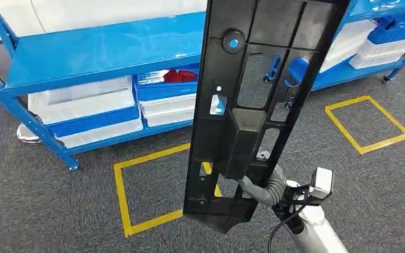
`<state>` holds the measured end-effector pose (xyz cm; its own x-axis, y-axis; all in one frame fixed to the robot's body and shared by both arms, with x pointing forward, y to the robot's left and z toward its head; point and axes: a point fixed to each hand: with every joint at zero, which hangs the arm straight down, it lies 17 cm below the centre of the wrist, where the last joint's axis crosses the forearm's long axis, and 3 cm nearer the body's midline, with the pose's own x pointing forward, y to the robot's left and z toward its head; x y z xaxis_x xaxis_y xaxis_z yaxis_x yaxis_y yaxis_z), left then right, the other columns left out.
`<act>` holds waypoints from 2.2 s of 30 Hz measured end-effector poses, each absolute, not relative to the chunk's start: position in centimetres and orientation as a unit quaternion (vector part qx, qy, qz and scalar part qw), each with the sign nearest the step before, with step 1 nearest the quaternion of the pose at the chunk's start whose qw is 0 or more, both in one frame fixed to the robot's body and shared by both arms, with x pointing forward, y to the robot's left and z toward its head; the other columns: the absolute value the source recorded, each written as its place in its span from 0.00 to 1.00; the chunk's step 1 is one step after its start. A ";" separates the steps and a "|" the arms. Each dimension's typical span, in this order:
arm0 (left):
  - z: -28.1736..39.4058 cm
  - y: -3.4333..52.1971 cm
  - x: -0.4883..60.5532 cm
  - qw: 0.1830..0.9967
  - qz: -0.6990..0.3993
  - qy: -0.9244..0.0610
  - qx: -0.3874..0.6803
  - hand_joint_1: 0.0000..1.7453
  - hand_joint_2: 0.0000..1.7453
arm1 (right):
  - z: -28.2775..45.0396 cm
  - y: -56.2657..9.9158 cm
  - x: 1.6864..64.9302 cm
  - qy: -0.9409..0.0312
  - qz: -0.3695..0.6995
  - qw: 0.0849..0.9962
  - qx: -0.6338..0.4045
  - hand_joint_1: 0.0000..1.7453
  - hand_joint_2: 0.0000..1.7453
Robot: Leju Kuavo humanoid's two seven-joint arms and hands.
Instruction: Take the parts from the cabinet and place them on the table.
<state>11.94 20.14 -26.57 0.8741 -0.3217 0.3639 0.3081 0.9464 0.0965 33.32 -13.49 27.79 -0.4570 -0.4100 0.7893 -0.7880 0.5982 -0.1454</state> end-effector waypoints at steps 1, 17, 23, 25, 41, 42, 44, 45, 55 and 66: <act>-26.6 20.2 11.8 0.968 -0.163 -0.190 0.018 0.00 1.00 | 27.7 -13.5 33.3 -0.814 0.256 0.370 0.368 1.00 1.00; -26.6 20.0 11.8 0.968 -0.162 -0.188 0.015 0.00 1.00 | 27.8 -13.6 33.3 -0.814 0.257 0.369 0.366 1.00 1.00; -26.7 20.1 11.6 0.970 -0.160 -0.185 0.016 0.00 1.00 | 27.8 -13.7 33.3 -0.815 0.252 0.370 0.367 1.00 1.00; -26.7 20.1 11.6 0.970 -0.158 -0.185 0.016 0.00 1.00 | 27.6 -14.0 33.3 -0.816 0.245 0.374 0.367 1.00 1.00; -26.7 19.6 10.9 0.972 -0.152 -0.180 0.013 0.00 1.00 | 27.8 -16.7 30.9 -0.839 0.223 0.366 0.334 1.00 1.00; -26.7 19.6 10.9 0.972 -0.153 -0.180 0.014 0.00 1.00 | 27.9 -16.9 30.6 -0.842 0.225 0.364 0.328 1.00 1.00; -26.7 19.6 10.9 0.972 -0.155 -0.179 0.013 0.00 1.00 | 28.5 -17.1 29.8 -0.849 0.227 0.353 0.320 1.00 1.00; -26.8 19.6 10.7 0.972 -0.155 -0.177 0.013 0.00 1.00 | 28.8 -17.1 29.5 -0.852 0.230 0.348 0.317 1.00 1.00; -26.8 19.7 10.5 0.973 -0.153 -0.173 0.012 0.00 1.00 | 29.6 -17.6 27.2 -0.862 0.236 0.331 0.303 1.00 1.00; -26.9 19.7 10.3 0.975 -0.143 -0.172 0.012 0.00 1.00 | 30.5 -18.1 26.2 -0.870 0.245 0.313 0.290 1.00 1.00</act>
